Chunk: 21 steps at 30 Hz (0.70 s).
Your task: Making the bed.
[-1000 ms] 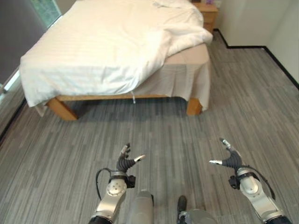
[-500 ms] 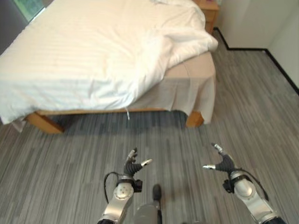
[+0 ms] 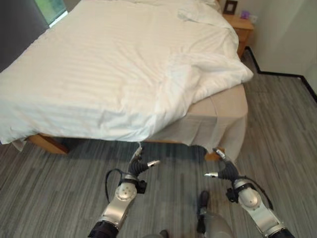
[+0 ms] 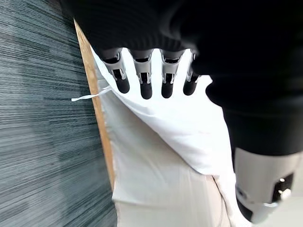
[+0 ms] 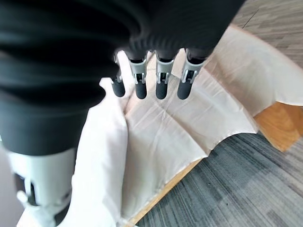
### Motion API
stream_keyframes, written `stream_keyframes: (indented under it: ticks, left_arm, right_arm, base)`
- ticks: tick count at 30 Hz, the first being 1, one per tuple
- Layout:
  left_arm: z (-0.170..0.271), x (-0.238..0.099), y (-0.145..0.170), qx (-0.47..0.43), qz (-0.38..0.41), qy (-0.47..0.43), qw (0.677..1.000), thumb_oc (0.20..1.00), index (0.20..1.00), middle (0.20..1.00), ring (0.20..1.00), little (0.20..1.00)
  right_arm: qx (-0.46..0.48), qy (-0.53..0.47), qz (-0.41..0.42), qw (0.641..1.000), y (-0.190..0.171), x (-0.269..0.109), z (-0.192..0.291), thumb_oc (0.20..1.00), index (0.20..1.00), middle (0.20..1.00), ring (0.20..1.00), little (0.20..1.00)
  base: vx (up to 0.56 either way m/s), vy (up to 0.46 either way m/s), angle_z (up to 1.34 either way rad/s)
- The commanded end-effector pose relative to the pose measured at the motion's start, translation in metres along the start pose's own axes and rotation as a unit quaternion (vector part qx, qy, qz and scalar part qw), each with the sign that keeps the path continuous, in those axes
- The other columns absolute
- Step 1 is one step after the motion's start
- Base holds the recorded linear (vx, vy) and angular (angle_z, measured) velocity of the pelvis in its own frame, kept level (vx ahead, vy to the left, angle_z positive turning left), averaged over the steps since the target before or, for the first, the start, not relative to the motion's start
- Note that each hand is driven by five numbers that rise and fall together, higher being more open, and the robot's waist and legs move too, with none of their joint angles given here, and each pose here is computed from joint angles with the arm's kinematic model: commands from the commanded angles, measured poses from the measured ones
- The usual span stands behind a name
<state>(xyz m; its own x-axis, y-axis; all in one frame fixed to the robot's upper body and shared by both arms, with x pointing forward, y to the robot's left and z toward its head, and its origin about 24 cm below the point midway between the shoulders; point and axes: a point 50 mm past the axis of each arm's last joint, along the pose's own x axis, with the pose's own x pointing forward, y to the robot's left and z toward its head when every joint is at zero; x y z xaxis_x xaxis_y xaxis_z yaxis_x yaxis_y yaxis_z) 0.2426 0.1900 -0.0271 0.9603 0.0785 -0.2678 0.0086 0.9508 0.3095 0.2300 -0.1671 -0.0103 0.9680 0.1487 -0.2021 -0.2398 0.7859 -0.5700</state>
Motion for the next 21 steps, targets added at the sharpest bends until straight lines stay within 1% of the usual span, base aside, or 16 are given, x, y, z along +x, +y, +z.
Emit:
stream_keyframes:
  ticks: [1,2,3,4,5,7,8,11,13,17,18,19,21]
  left_arm:
    - [0.012,-0.005,0.016,-0.022,0.046,-0.047,0.998,1.000,1.000,1.000,1.000,1.000]
    - [0.012,-0.005,0.016,-0.022,0.046,-0.047,0.998,1.000,1.000,1.000,1.000,1.000]
    - [0.006,-0.012,0.024,-0.034,0.070,-0.040,0.996,1.000,1.000,1.000,1.000,1.000]
    - [0.005,-0.012,0.024,-0.035,0.070,-0.039,0.996,1.000,1.000,1.000,1.000,1.000]
    - [0.007,-0.017,0.041,-0.083,0.108,-0.049,0.990,1.000,1.000,1.000,1.000,1.000]
    - [0.017,-0.015,0.048,-0.094,0.112,-0.071,0.987,1.000,1.000,1.000,1.000,1.000]
    - [0.021,-0.013,0.049,-0.098,0.113,-0.078,0.986,1.000,1.000,1.000,1.000,1.000]
    - [0.028,-0.014,0.047,-0.125,0.115,-0.095,0.981,1.000,1.000,1.000,1.000,1.000]
    - [0.031,-0.019,0.044,-0.140,0.110,-0.103,0.979,1.000,1.000,1.000,1.000,1.000]
    - [0.031,-0.021,0.039,-0.134,0.100,-0.101,0.981,1.000,1.000,1.000,1.000,1.000]
    - [0.026,-0.021,0.040,-0.121,0.104,-0.089,0.983,1.000,1.000,1.000,1.000,1.000]
    - [0.026,-0.021,0.040,-0.121,0.105,-0.089,0.983,1.000,1.000,1.000,1.000,1.000]
    - [0.013,-0.022,0.039,-0.136,0.103,-0.055,0.984,1.000,1.000,1.000,1.000,1.000]
  right_arm:
    - [-0.028,0.005,-0.115,0.993,-0.036,-0.007,-0.001,1.000,1.000,1.000,1.000,1.000]
    - [-0.028,0.005,-0.115,0.993,-0.036,-0.007,-0.001,1.000,1.000,1.000,1.000,1.000]
    - [-0.032,0.025,-0.151,0.988,-0.051,-0.010,-0.011,1.000,1.000,1.000,1.000,1.000]
    - [-0.033,0.025,-0.151,0.988,-0.051,-0.010,-0.011,1.000,1.000,1.000,1.000,1.000]
    - [-0.058,0.006,-0.223,0.973,-0.089,-0.010,-0.004,1.000,1.000,1.000,1.000,1.000]
    - [-0.081,-0.016,-0.265,0.961,-0.116,-0.007,0.007,1.000,1.000,1.000,1.000,1.000]
    - [-0.086,-0.027,-0.278,0.956,-0.123,-0.005,0.013,1.000,1.000,1.000,1.000,1.000]
    - [-0.102,-0.037,-0.299,0.948,-0.136,-0.005,0.023,1.000,1.000,1.000,1.000,1.000]
    - [-0.109,-0.033,-0.325,0.939,-0.143,-0.006,0.024,1.000,1.000,1.000,1.000,1.000]
    - [-0.129,-0.032,-0.351,0.927,-0.153,-0.008,0.027,1.000,1.000,1.000,1.000,1.000]
    - [-0.125,-0.053,-0.350,0.927,-0.153,-0.003,0.037,1.000,1.000,1.000,1.000,1.000]
    - [-0.125,-0.053,-0.350,0.927,-0.153,-0.003,0.037,1.000,1.000,1.000,1.000,1.000]
    - [-0.173,-0.114,-0.329,0.921,-0.157,0.002,0.069,1.000,1.000,1.000,1.000,1.000]
  base:
    - [0.56,-0.439,0.67]
    - [0.48,-0.455,0.60]
    - [0.22,-0.229,0.23]
    - [0.43,-0.599,-0.01]
    - [0.26,-0.532,-0.04]
    - [0.22,-0.552,0.28]
    - [0.15,-0.329,0.60]
    - [0.23,-0.204,0.27]
    - [0.50,-0.213,0.15]
    - [0.41,-0.012,0.50]
    - [0.20,0.116,0.20]
    - [0.35,0.170,0.41]
    - [0.20,0.084,0.34]
